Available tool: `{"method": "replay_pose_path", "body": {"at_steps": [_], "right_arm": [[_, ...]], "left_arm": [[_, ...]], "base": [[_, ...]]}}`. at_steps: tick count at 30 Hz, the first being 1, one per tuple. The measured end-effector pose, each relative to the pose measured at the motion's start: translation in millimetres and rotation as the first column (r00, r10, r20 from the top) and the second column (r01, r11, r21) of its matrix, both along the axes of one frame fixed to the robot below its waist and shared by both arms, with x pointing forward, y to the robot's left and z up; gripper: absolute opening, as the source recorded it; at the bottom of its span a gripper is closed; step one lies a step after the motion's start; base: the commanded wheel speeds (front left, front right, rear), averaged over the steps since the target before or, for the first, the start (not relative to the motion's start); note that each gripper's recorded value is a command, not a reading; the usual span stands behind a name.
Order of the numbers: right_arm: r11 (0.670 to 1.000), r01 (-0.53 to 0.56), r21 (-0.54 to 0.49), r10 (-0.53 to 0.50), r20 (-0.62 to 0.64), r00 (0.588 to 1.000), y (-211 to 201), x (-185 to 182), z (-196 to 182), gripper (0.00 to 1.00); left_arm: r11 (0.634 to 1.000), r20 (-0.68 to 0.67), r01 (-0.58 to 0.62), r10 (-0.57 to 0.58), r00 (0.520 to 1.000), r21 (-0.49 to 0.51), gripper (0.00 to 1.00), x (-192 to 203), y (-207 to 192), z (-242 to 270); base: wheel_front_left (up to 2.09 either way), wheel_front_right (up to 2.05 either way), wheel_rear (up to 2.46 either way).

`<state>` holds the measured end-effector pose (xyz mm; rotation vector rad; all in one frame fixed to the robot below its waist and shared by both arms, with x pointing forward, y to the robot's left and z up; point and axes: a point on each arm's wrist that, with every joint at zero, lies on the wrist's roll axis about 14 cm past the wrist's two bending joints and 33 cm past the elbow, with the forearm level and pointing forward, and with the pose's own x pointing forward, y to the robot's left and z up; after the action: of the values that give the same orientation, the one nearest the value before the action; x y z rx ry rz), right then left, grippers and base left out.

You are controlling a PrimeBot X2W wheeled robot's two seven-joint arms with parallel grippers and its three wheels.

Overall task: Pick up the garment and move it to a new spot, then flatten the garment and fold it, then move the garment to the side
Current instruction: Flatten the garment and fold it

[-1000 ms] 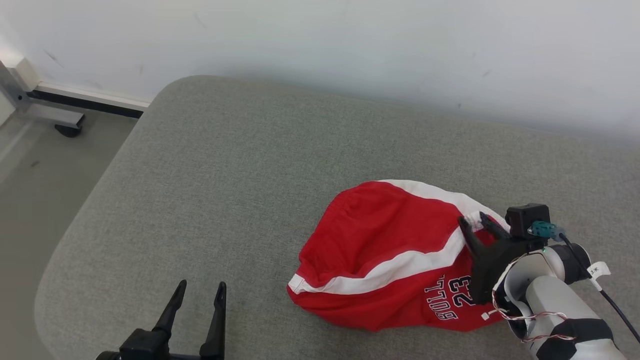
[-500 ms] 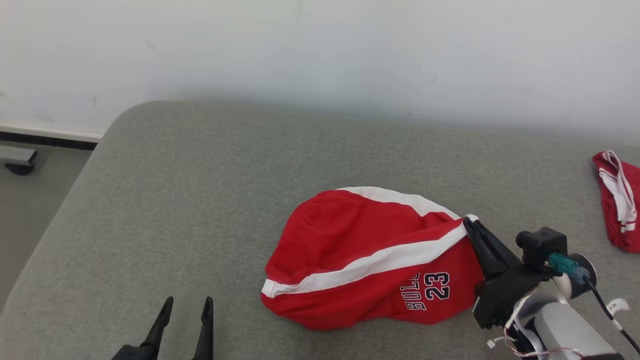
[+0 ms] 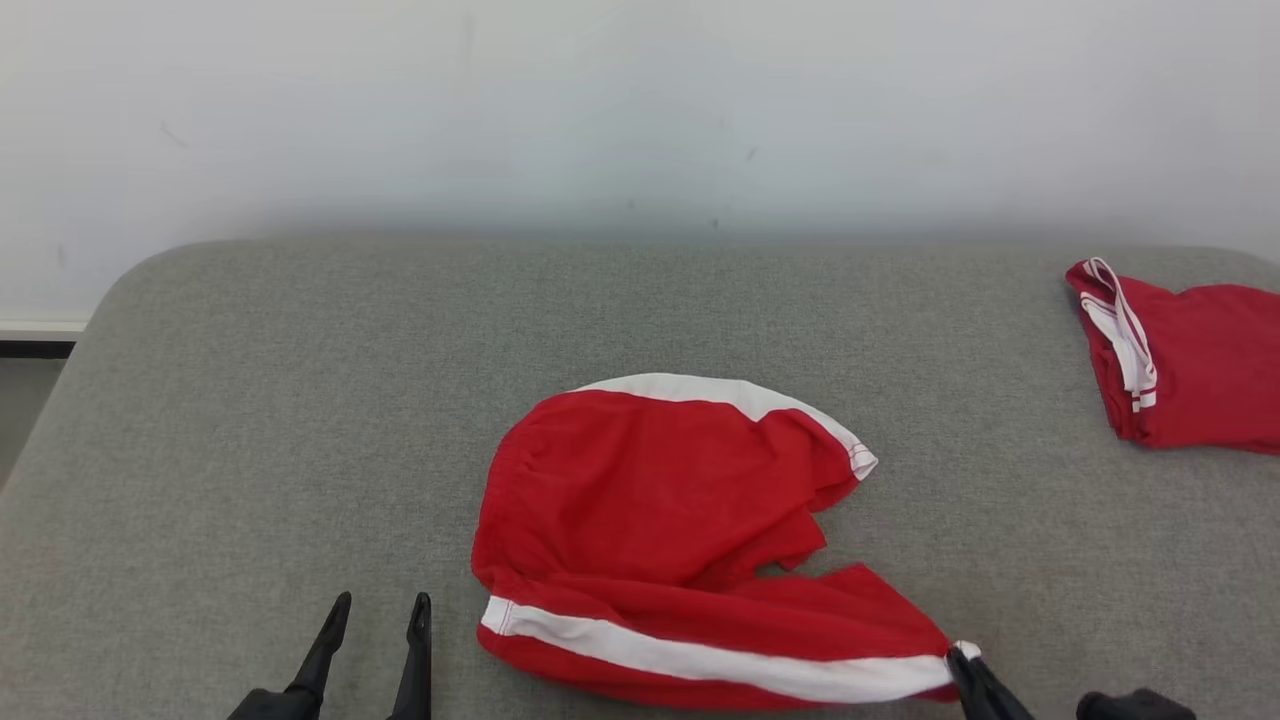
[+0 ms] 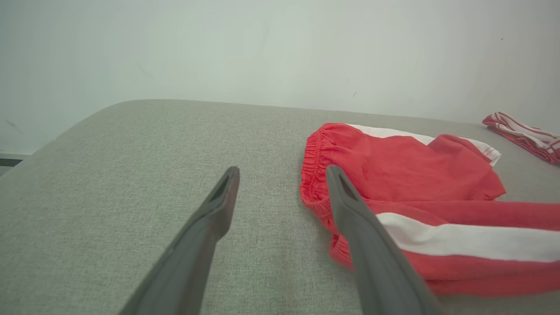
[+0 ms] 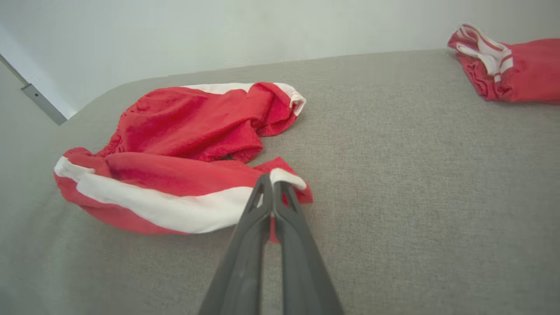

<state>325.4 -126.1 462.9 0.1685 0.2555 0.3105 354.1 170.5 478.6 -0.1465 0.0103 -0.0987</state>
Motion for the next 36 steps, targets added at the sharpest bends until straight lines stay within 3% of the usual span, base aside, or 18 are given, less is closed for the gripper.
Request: {"method": "replay_pose_path", "body": {"at_steps": [1,2,17,28,36], "right_arm": [[1.000,0.012,0.007,-0.012,-0.018,1.000,-0.3,-5.3,-3.1,0.39],[1.000,0.015,0.002,-0.015,-0.033,0.999,0.3,-10.4,-6.5,1.00],[0.996,0.069,-0.048,-0.064,0.083,0.994,-20.6,-5.9,26.7,1.00],[0.991,-0.014,-0.136,0.043,0.212,0.976,-6.8,59.2,66.2,1.00],[0.982,-0.077,-0.174,0.112,0.199,0.974,16.2,100.9,72.1,1.00]], "left_arm": [[1.000,0.000,0.002,-0.002,1.000,0.001,1.00,0.3,-0.4,-0.2],[1.000,-0.001,0.003,-0.003,1.000,0.003,1.00,0.4,-0.4,-0.2],[1.000,0.016,-0.008,0.008,1.000,0.012,1.00,-4.8,3.9,4.8],[0.999,0.041,-0.038,0.038,0.998,0.015,1.00,-11.5,12.4,12.2],[0.997,0.037,-0.080,0.079,0.996,0.014,1.00,-19.3,24.6,11.1]], "base": [[0.00,0.00,0.00],[0.00,0.00,0.00],[0.00,0.00,0.00],[0.00,0.00,0.00],[0.00,0.00,0.00]]}}
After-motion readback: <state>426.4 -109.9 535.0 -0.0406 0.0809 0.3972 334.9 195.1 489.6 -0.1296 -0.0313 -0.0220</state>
